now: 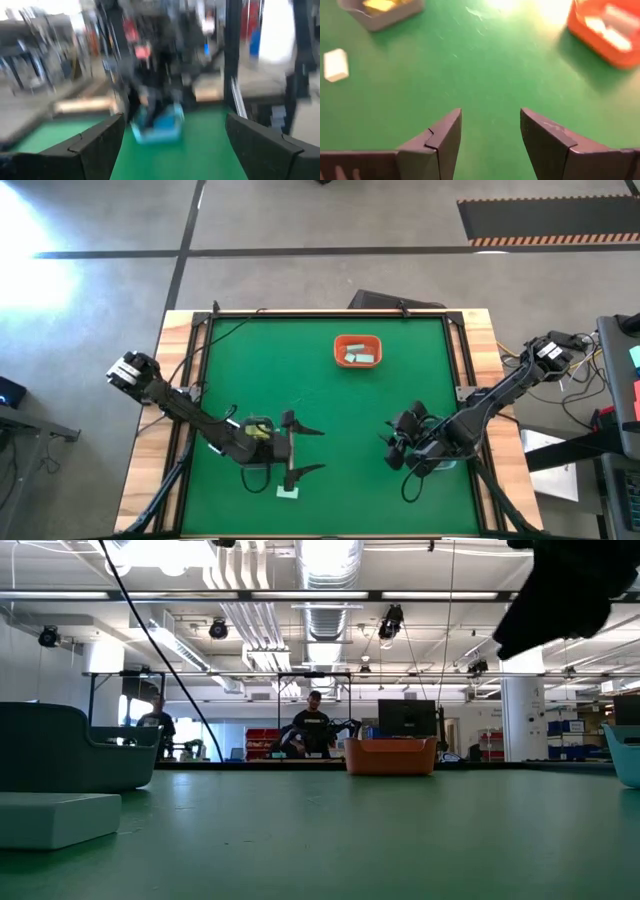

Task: Sort & place blocks by color
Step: Put the light blue block into the orange bin

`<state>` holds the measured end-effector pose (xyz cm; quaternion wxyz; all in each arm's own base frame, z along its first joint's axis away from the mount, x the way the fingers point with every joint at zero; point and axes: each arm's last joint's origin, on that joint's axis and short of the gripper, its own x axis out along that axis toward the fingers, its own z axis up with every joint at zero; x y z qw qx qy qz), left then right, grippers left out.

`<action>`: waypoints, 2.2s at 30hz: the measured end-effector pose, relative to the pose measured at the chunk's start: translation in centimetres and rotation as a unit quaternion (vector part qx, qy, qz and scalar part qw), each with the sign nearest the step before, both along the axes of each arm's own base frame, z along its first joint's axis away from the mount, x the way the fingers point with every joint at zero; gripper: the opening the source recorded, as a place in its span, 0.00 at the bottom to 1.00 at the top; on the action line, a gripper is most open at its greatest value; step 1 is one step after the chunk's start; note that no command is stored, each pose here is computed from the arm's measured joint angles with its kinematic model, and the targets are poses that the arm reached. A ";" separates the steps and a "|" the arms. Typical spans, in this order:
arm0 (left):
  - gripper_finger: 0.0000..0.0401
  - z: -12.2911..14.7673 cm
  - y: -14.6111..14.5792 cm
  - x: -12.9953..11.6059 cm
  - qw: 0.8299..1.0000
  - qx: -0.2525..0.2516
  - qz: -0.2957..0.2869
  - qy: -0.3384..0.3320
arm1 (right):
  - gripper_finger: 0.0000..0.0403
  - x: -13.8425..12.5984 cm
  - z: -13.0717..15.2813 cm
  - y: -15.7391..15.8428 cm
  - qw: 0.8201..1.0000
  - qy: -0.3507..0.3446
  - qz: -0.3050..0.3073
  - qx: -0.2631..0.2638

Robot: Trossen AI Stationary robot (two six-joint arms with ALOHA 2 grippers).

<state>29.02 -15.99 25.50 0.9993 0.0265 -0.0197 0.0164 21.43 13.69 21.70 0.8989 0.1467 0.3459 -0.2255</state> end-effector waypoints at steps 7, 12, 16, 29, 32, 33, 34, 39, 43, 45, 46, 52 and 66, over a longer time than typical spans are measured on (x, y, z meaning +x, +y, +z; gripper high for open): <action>0.82 -0.8 -1.5 -0.6 0.955 0.029 -0.035 0.292 | 0.46 0.6 0.5 0.3 0.998 -0.027 0.043 -0.048; 0.82 -1.1 -2.7 -1.3 0.901 0.024 -0.084 0.424 | 0.46 0.7 0.6 0.3 0.996 -0.036 0.040 -0.073; 0.82 -2.2 -3.6 -1.2 0.890 0.016 -0.100 0.445 | 0.46 0.7 0.7 0.2 0.995 -0.041 0.034 -0.082; 0.69 -8.5 -6.9 0.0 0.853 -0.008 -0.071 0.518 | 0.46 0.6 0.4 0.1 0.993 -0.029 0.049 -0.101; 0.68 -9.0 -7.3 -0.1 0.848 -0.023 -0.067 0.526 | 0.46 0.6 0.4 0.1 0.993 -0.027 0.054 -0.105; 0.68 -9.1 -7.4 -0.1 0.847 -0.027 -0.066 0.527 | 0.46 0.6 0.4 0.1 0.993 -0.027 0.054 -0.105; 0.68 -9.1 -7.4 -0.1 0.847 -0.031 -0.066 0.527 | 0.46 0.6 0.4 0.1 0.993 -0.027 0.054 -0.105; 0.68 -9.2 -7.4 -0.1 0.846 -0.042 -0.059 0.528 | 0.46 0.6 0.4 0.2 0.993 -0.026 0.056 -0.106; 0.68 -9.3 -7.3 -0.2 0.845 -0.038 -0.060 0.530 | 0.46 0.6 0.4 0.2 0.992 -0.024 0.059 -0.110; 0.68 -9.5 -7.3 -0.3 0.844 -0.037 -0.059 0.532 | 0.46 0.6 0.4 0.2 0.992 -0.023 0.061 -0.111; 0.68 -9.6 -7.2 -0.4 0.843 -0.036 -0.058 0.533 | 0.46 0.6 0.4 0.2 0.992 -0.023 0.062 -0.112; 0.66 -10.6 -6.8 -0.7 0.837 -0.028 -0.050 0.543 | 0.46 0.6 0.4 0.2 0.991 -0.022 0.063 -0.114; 0.32 -10.9 -7.0 0.0 0.838 -0.029 -0.050 0.543 | 0.46 0.6 0.4 0.2 0.991 -0.023 0.064 -0.114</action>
